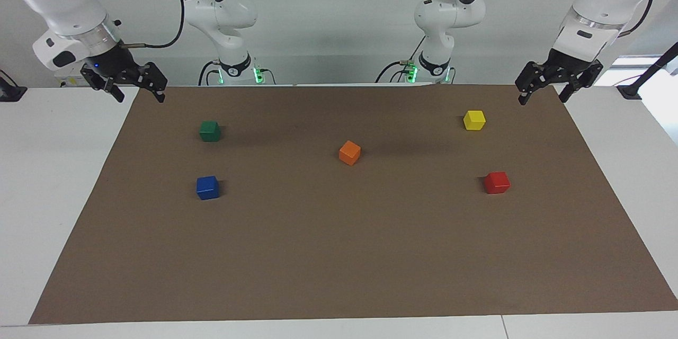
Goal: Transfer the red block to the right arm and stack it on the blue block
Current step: 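Grasp the red block with the left gripper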
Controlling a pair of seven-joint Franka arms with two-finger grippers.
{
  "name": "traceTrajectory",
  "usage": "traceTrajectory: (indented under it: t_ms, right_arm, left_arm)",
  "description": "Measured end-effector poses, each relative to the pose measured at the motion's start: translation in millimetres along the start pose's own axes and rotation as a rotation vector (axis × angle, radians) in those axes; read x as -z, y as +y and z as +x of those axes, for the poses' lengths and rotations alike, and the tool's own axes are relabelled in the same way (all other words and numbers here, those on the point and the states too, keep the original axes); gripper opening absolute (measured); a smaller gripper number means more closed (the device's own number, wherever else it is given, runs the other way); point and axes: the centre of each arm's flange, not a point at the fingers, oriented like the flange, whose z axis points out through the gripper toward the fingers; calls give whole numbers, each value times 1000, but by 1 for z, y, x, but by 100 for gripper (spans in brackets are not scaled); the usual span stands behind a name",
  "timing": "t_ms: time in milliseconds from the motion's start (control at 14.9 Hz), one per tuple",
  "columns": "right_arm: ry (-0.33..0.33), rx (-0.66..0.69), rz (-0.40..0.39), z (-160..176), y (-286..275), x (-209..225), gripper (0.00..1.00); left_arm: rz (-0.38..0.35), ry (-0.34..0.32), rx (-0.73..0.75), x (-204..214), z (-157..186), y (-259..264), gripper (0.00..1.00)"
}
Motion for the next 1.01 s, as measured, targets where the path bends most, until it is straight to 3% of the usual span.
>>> traceTrajectory:
  t_ms: [538, 1010]
  right_arm:
    - [0, 1, 0, 0, 0, 0, 100]
    - [-1, 1, 0, 0, 0, 0, 100]
  left_arm:
    - [2, -14, 8, -8, -3, -4, 100]
    - [8, 41, 71, -79, 5, -41, 100]
